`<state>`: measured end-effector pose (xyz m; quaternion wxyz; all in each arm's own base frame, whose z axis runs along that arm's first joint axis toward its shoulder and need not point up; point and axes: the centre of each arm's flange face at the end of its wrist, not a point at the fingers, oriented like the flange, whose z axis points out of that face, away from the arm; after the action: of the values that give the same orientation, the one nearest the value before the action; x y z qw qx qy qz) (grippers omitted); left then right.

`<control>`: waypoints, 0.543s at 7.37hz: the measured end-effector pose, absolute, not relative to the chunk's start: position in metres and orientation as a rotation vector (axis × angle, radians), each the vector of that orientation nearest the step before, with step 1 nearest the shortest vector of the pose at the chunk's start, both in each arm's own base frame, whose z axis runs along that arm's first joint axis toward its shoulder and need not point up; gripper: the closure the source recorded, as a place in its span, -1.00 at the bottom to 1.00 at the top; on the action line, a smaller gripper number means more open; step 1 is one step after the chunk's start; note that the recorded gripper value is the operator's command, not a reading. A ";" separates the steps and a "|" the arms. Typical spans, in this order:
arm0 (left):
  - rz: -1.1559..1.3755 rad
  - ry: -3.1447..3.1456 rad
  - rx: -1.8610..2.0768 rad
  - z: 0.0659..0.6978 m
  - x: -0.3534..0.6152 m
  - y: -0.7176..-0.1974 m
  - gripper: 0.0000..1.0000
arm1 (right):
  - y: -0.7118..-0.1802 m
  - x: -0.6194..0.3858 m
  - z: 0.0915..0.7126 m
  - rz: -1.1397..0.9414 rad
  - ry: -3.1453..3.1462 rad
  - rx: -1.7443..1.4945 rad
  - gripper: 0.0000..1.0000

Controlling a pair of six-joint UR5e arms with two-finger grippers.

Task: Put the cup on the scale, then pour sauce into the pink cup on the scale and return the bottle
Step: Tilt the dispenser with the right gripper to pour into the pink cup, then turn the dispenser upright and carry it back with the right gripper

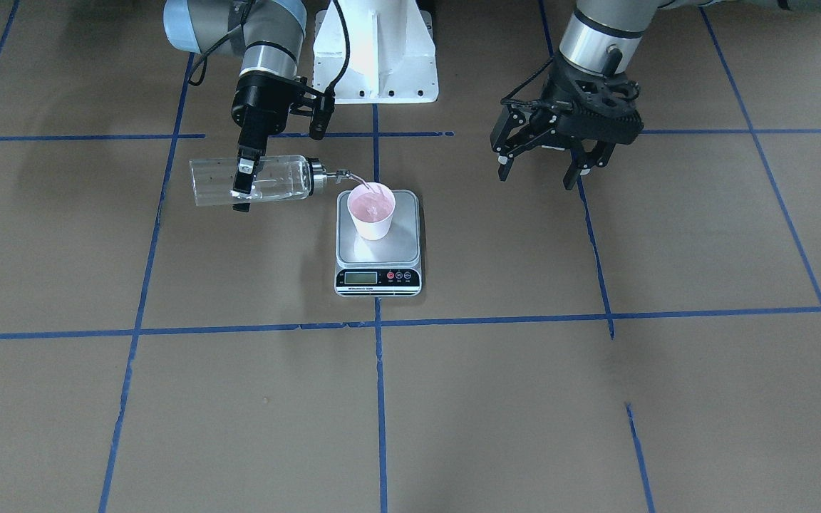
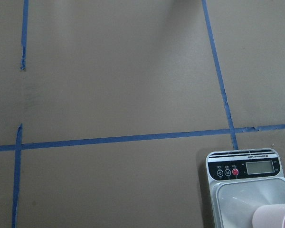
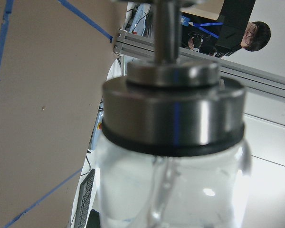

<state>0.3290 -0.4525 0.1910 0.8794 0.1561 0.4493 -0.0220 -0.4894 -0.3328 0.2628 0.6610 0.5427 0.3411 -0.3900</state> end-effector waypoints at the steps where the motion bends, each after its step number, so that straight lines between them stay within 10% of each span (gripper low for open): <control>1: -0.046 0.937 0.326 0.191 0.329 -0.452 -0.99 | -0.332 -0.485 0.266 -0.859 0.746 1.240 1.00; 4: -0.046 0.937 0.326 0.191 0.329 -0.452 -0.99 | -0.330 -0.479 0.273 -0.723 0.584 1.291 1.00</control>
<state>0.3287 -0.4522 0.1906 0.8791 0.1565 0.4497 -0.0219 -0.4793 -0.3298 0.2733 0.6999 0.5796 0.2621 -0.3247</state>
